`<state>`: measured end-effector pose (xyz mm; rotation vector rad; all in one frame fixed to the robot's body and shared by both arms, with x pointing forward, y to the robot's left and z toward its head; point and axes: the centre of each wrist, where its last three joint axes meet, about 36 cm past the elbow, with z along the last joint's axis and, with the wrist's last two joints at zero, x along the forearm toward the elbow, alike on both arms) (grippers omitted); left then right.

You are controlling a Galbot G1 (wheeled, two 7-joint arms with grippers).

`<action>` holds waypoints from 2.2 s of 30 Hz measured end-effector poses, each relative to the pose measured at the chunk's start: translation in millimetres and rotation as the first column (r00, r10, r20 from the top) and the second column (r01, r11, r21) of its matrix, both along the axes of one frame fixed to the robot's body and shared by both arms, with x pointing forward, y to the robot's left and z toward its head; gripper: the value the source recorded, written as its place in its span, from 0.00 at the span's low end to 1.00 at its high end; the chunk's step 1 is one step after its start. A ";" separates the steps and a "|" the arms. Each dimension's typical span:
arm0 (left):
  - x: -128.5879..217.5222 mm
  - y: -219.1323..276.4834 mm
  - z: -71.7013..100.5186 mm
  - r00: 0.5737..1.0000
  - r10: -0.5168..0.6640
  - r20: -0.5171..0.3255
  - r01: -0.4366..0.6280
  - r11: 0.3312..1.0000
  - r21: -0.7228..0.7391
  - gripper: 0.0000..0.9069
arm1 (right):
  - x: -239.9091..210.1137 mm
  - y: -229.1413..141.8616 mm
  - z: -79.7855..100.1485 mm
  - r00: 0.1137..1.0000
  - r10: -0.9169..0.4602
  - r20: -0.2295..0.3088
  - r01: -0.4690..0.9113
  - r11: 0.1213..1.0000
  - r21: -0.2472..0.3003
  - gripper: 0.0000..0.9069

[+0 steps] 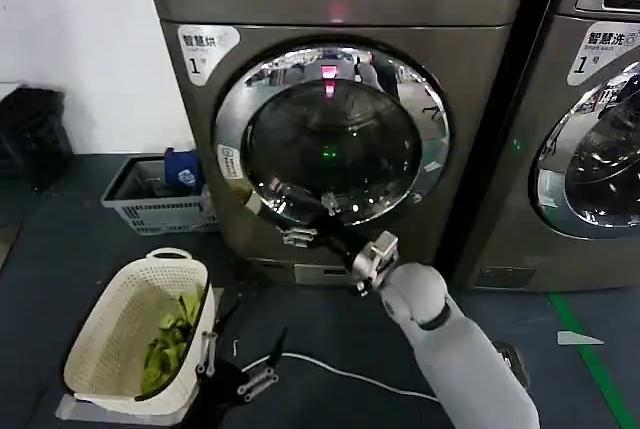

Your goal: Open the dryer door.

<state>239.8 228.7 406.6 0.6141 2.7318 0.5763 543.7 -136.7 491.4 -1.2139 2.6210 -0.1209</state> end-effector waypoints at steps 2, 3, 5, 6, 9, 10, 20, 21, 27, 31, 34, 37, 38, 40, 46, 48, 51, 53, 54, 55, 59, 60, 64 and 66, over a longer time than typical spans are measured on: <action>-0.5 0.0 0.0 1.000 0.000 0.000 0.000 1.000 0.002 1.00 | 4.9 3.3 1.0 1.000 0.006 0.000 -0.006 1.000 -0.003 1.00; -1.0 0.2 0.1 1.000 0.001 -0.001 -0.001 1.000 0.002 1.00 | 7.4 4.6 1.7 1.000 0.008 -0.001 -0.008 1.000 -0.004 1.00; -1.6 0.4 0.6 1.000 0.001 0.000 -0.001 1.000 0.003 1.00 | 13.1 7.2 3.3 1.000 0.013 -0.001 -0.013 1.000 -0.007 1.00; -2.1 0.7 0.7 1.000 0.002 0.000 -0.002 1.000 0.004 1.00 | 16.0 8.4 3.6 1.000 0.014 -0.002 -0.014 1.000 -0.009 1.00; -3.0 1.3 0.7 1.000 0.004 -0.001 -0.004 1.000 0.005 1.00 | 23.5 12.6 6.5 1.000 0.020 0.001 -0.020 1.000 -0.015 1.00; -3.2 1.4 0.6 1.000 0.004 -0.002 -0.004 1.000 0.005 1.00 | 25.5 14.0 7.8 1.000 0.022 0.003 -0.022 1.000 -0.017 1.00; -2.6 1.5 1.1 1.000 0.009 0.001 -0.009 1.000 0.003 1.00 | 45.0 24.1 8.8 1.000 0.020 -0.012 -0.020 0.999 -0.025 1.00; -2.6 1.4 1.1 1.000 0.009 0.001 -0.009 1.000 0.003 1.00 | 46.3 25.2 8.3 1.000 0.020 -0.014 -0.021 0.999 -0.026 1.00; -3.5 1.9 1.1 1.000 0.010 0.000 -0.010 1.000 0.004 1.00 | 54.6 36.0 7.6 0.999 0.026 -0.021 -0.026 0.999 -0.034 1.00; -4.1 1.9 0.9 1.000 0.011 0.002 -0.011 1.000 0.003 1.00 | 60.6 43.2 7.1 0.999 0.025 -0.023 -0.025 0.999 -0.038 1.00; -5.2 1.7 0.4 1.000 0.010 0.002 -0.010 1.000 0.002 1.00 | 66.2 48.2 8.1 1.000 0.017 -0.022 -0.018 0.999 -0.039 1.00; -5.4 1.8 0.6 1.000 0.011 0.003 -0.011 1.000 0.002 1.00 | 71.2 52.3 8.0 1.000 0.007 -0.022 -0.008 0.999 -0.041 1.00; -5.4 1.9 0.6 1.000 0.011 0.003 -0.011 1.000 0.002 1.00 | 72.7 54.1 7.5 1.000 0.005 -0.024 -0.006 0.999 -0.041 1.00; -5.4 2.0 0.6 1.000 0.012 0.004 -0.012 1.000 0.002 1.00 | 75.1 56.6 6.6 1.000 0.003 -0.027 -0.004 0.999 -0.042 1.00; -6.0 1.8 0.4 1.000 0.014 0.004 -0.014 1.000 0.000 1.00 | 82.3 63.5 4.0 0.999 -0.006 -0.034 0.005 0.999 -0.044 1.00; -5.9 1.7 0.3 1.000 0.014 0.005 -0.014 1.000 -0.001 1.00 | 84.6 66.1 2.0 0.999 -0.010 -0.038 0.008 0.999 -0.047 1.00; -6.2 1.7 -0.7 1.000 0.015 0.003 -0.015 1.000 -0.001 1.00 | 87.4 68.1 0.4 0.999 -0.013 -0.038 0.011 0.999 -0.050 1.00; -6.7 1.7 -1.0 1.000 0.014 0.002 -0.014 1.000 -0.002 1.00 | 89.4 69.6 -1.4 0.999 -0.015 -0.039 0.013 0.999 -0.053 1.00; -6.8 1.7 -1.1 1.000 0.015 0.002 -0.015 1.000 -0.002 1.00 | 90.3 70.7 -2.1 0.999 -0.014 -0.037 0.012 0.999 -0.053 1.00; -7.0 1.6 -1.2 1.000 0.015 0.002 -0.015 1.000 -0.002 1.00 | 91.1 71.6 -2.3 0.999 -0.013 -0.036 0.011 0.998 -0.054 1.00; -8.0 1.5 -1.0 1.000 0.015 0.001 -0.015 1.000 -0.003 1.00 | 94.4 74.9 -2.6 0.999 -0.010 -0.040 0.008 0.998 -0.056 1.00; -8.1 1.6 -1.0 1.000 0.015 0.001 -0.015 1.000 -0.003 1.00 | 94.9 75.6 -2.6 0.999 -0.007 -0.041 0.005 0.998 -0.056 1.00; -8.4 1.8 -1.1 1.000 0.016 0.000 -0.015 1.000 -0.002 1.00 | 96.5 79.4 -2.6 0.999 0.009 -0.045 -0.011 0.998 -0.061 1.00; -8.8 1.8 -1.3 1.000 0.016 0.000 -0.016 1.000 -0.002 1.00 | 97.2 81.9 -2.4 0.999 0.016 -0.045 -0.019 0.998 -0.060 1.00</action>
